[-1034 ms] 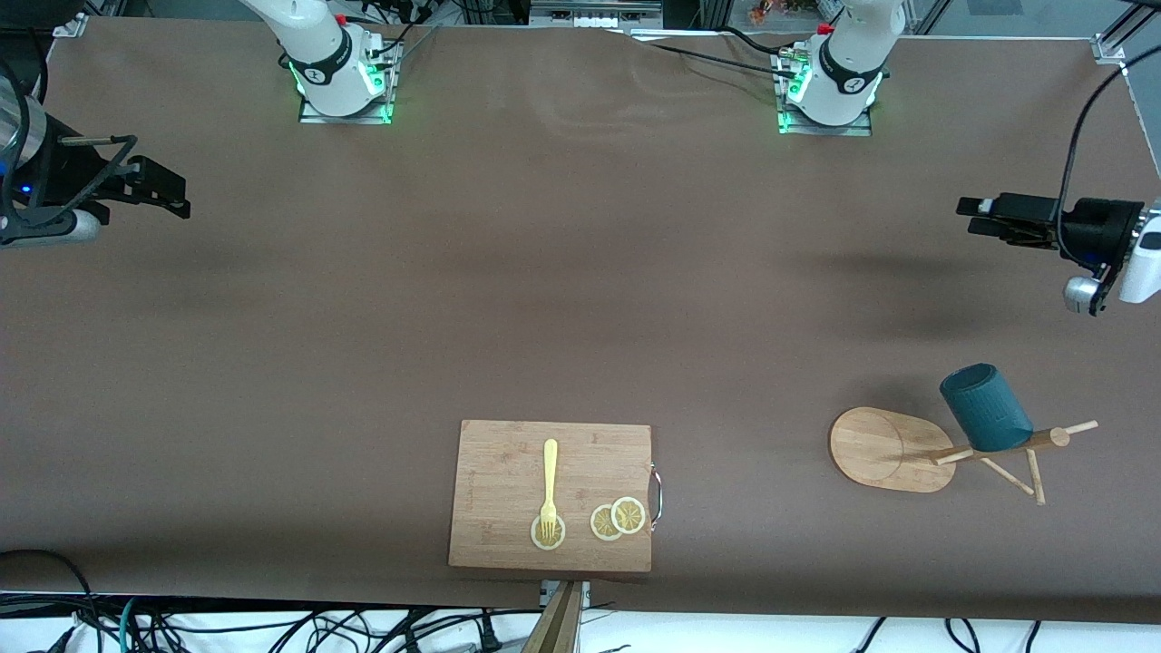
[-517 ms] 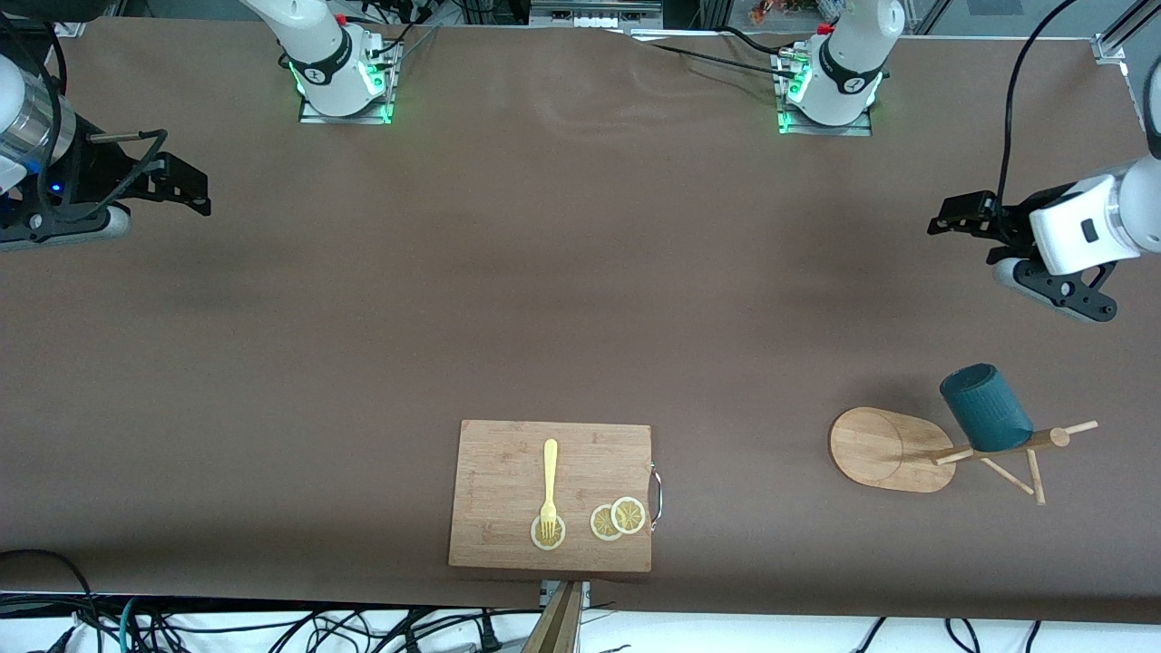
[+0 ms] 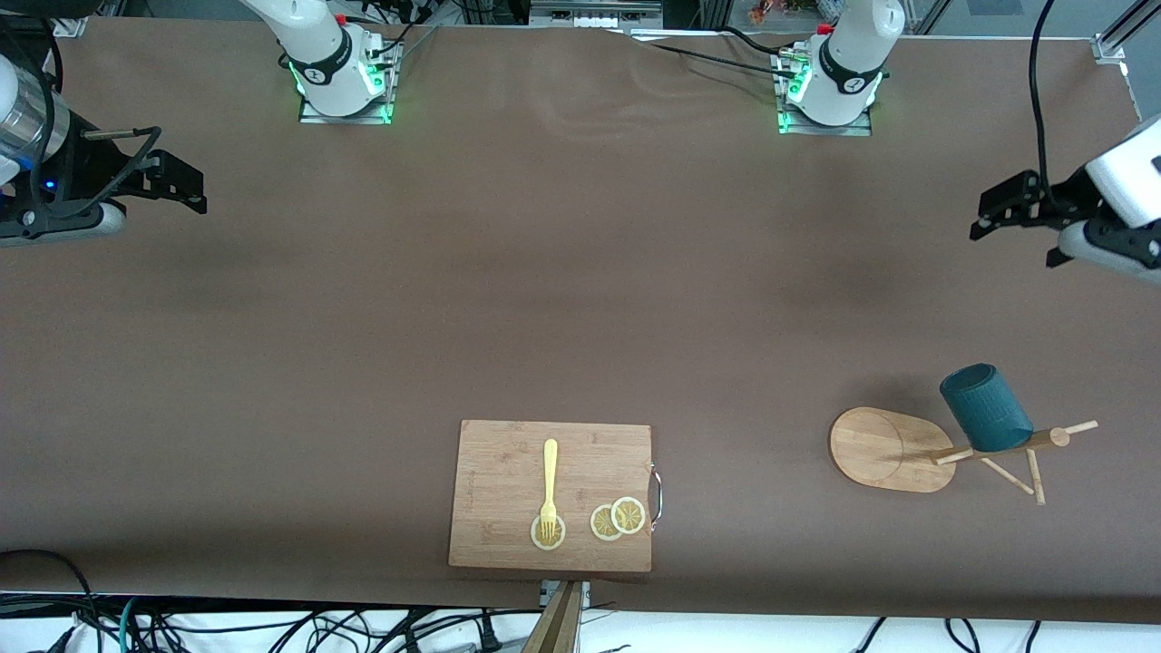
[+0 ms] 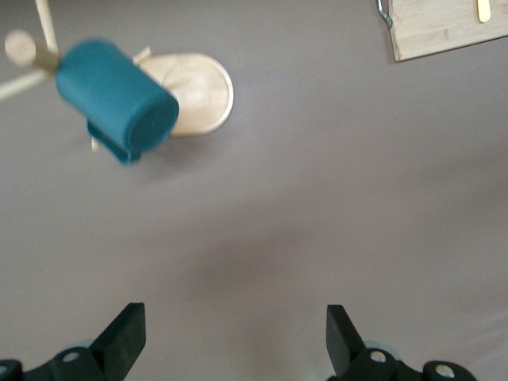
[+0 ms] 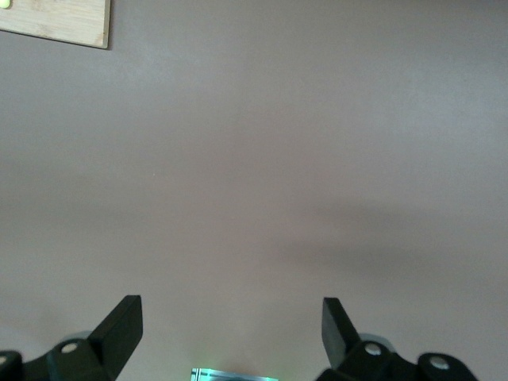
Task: Pass cup and hang on rack
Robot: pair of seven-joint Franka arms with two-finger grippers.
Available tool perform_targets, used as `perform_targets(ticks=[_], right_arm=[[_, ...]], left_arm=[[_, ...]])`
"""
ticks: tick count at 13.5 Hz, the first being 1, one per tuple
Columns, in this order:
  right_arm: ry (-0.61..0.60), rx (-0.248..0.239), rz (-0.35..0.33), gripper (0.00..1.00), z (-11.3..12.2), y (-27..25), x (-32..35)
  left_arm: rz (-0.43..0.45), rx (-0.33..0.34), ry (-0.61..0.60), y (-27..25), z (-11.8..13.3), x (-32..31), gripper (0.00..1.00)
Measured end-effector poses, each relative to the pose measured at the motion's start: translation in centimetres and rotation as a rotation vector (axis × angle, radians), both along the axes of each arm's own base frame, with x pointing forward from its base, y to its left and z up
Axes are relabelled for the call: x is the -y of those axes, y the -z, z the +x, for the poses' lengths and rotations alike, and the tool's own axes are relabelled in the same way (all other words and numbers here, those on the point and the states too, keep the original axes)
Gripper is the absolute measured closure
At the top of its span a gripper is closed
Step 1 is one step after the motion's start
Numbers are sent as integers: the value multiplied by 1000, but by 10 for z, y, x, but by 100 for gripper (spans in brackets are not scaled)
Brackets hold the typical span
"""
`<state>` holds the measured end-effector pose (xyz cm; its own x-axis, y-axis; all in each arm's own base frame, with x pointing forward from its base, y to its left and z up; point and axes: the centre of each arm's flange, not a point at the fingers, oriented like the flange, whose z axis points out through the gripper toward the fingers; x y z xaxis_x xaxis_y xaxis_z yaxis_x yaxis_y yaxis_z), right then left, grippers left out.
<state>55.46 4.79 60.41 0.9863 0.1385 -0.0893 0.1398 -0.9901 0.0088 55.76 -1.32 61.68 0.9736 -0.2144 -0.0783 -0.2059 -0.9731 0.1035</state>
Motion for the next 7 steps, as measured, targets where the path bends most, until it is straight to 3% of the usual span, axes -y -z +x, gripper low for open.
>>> perform_targets(ticks=[3,7], right_arm=[[0,15,1,0,3,4,0],[-2,19,2,0,4,9,-1]], left_arm=[[27,-60,-103,-9,-18,23,0],[43,-80,-138,0,-14,15,0]])
